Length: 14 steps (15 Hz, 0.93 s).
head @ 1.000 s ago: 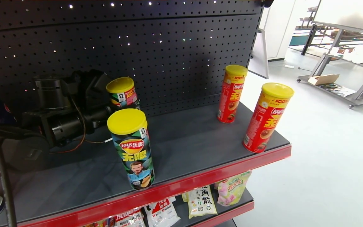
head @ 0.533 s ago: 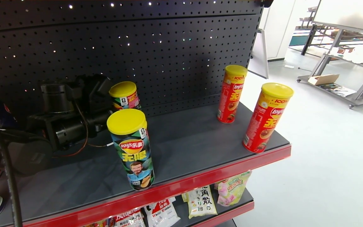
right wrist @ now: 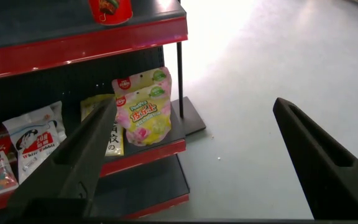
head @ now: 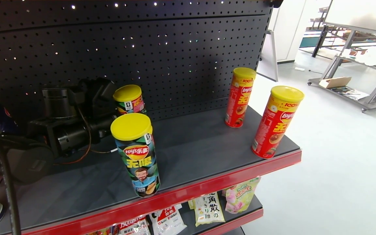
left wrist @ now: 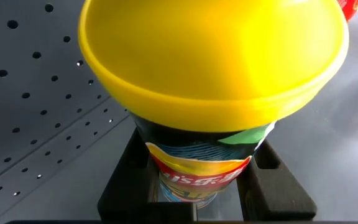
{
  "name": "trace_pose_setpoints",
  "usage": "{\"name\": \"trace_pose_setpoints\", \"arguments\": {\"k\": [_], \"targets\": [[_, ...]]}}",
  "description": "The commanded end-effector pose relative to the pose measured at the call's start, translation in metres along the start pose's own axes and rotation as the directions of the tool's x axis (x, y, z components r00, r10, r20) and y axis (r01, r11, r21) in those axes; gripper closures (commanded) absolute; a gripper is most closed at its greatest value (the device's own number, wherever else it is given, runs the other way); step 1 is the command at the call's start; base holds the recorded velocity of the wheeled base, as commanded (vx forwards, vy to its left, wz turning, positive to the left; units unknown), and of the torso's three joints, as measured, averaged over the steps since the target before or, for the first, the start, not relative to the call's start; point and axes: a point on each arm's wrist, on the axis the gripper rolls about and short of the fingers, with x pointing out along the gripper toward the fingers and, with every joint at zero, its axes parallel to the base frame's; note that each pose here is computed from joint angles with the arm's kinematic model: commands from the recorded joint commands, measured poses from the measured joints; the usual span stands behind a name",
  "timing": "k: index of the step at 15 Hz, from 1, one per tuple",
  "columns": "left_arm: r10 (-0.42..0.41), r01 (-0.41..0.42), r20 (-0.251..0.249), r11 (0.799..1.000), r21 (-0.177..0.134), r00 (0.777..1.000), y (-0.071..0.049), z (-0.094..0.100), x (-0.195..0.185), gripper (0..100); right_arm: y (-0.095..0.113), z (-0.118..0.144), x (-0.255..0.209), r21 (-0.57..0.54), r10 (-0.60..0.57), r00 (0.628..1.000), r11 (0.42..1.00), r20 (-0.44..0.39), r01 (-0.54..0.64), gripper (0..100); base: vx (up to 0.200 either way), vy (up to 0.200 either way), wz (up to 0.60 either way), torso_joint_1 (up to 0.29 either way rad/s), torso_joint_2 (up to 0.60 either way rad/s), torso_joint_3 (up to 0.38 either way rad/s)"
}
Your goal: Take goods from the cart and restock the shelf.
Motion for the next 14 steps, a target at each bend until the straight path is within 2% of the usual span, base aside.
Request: {"name": "trace_pose_setpoints", "arguments": {"k": [1,4,5,12,14], "targets": [[-0.002,0.002,-0.009,1.000,-0.002,1.000,-0.001,-0.002,-0.001,100,0.000,0.000,0.000,0.000,0.000,1.000,1.000,-0.002,0.000,0,0.000,0.000,0.00,0.000,0.00,0.000],[-0.002,0.002,-0.008,1.000,-0.002,1.000,-0.001,-0.002,-0.002,100,0.000,0.000,0.000,0.000,0.000,1.000,1.000,0.000,0.000,0,0.000,0.000,0.00,0.000,0.00,0.000],[-0.002,0.002,-0.006,1.000,-0.001,1.000,-0.001,-0.002,-0.002,0,0.000,0.000,0.000,0.000,0.000,1.000,1.000,-0.002,0.000,0,0.000,0.000,0.00,0.000,0.00,0.000],[0.010,-0.010,0.005,1.000,-0.001,1.000,0.001,0.000,-0.012,0,0.000,0.000,0.000,0.000,0.000,1.000,1.000,-0.002,0.000,0,0.000,0.000,0.00,0.000,0.00,0.000],[0.036,-0.036,-0.002,0.999,-0.006,0.999,0.008,-0.002,-0.022,0,0.000,0.000,0.000,0.000,0.000,1.000,1.000,-0.002,0.000,0,0.000,0.000,0.00,0.000,0.00,0.000]]}}
